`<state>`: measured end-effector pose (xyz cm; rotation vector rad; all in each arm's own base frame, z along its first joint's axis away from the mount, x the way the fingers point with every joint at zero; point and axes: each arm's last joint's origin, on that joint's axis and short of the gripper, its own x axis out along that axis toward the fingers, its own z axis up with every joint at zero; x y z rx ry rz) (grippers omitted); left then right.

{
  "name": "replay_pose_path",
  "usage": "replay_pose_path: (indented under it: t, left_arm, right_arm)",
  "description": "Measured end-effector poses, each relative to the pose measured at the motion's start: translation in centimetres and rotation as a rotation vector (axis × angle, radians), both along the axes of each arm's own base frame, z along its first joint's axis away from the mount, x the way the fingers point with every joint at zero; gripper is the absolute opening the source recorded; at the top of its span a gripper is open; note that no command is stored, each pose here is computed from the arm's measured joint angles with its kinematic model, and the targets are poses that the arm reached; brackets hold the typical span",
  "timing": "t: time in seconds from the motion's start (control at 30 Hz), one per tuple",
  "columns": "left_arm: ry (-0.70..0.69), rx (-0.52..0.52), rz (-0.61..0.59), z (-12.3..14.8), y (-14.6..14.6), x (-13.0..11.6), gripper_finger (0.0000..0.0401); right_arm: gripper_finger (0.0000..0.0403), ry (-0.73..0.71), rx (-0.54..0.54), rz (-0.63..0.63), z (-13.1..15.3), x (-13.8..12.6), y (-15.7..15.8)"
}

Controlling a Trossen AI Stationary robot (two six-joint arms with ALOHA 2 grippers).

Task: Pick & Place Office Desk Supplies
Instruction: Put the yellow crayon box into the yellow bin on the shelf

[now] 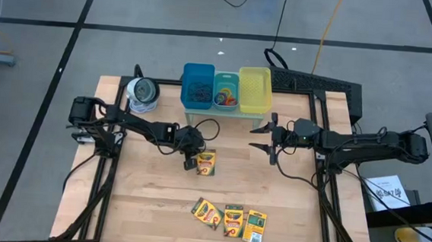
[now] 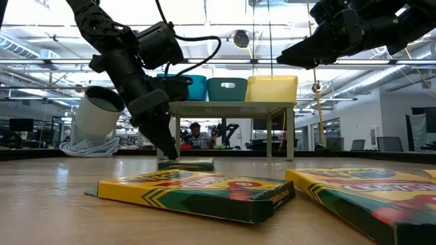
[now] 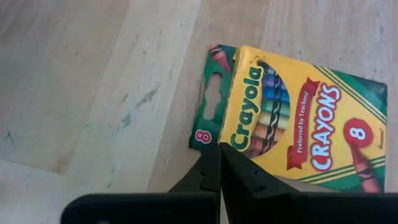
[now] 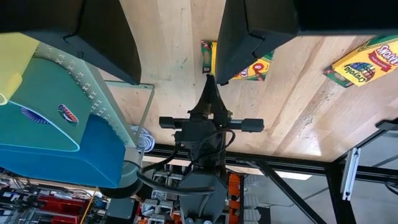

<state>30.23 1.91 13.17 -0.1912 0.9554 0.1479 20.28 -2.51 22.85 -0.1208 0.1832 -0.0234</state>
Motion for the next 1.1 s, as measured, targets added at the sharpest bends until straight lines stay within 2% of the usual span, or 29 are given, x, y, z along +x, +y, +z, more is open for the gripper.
replay_pose_path:
  t: [0.27, 0.33, 0.43, 0.5, 0.6, 0.73, 0.9, 1.1]
  left_arm:
    - [-0.059, 0.011, -0.002, 1.5, -0.2, -0.1, 0.0]
    - [-0.074, 0.033, 0.034, 1.8, -0.1, -0.1, 0.0002]
    - [-0.095, -0.01, 0.11, 1.9, 0.2, 0.0, 0.0021]
    - [-0.127, -0.045, 0.117, 2.1, 0.3, 0.2, 0.0046]
    - [-0.155, -0.043, 0.07, 2.3, -0.2, 0.5, 0.0096]
    - [-0.15, 0.006, 0.032, 2.2, -1.0, 0.6, 0.0179]
    - [-0.106, 0.055, 0.04, 0.5, -1.1, 1.0, 0.0271]
    - [-0.075, 0.002, 0.005, -2.4, -1.2, 2.0, 0.0324]
  right_arm:
    - [0.0196, -0.001, 0.0, 0.0, 0.0, 0.0, 0.0]
    - [0.0196, -0.003, 0.0, 0.0, 0.0, 0.0, 0.0]
    - [0.0196, -0.003, 0.0, 0.0, 0.0, 0.0, 0.0]
    - [0.0196, -0.003, 0.0, 0.0, 0.0, 0.0, 0.0]
    - [0.0196, -0.003, 0.0, 0.0, 0.0, 0.0, 0.0]
    - [0.0196, -0.003, 0.0, 0.0, 0.0, 0.0, 0.0]
    - [0.0196, -0.003, 0.0, 0.0, 0.0, 0.0, 0.0]
    - [0.0196, 0.0, 0.0, 0.0, 0.0, 0.0, 0.0]
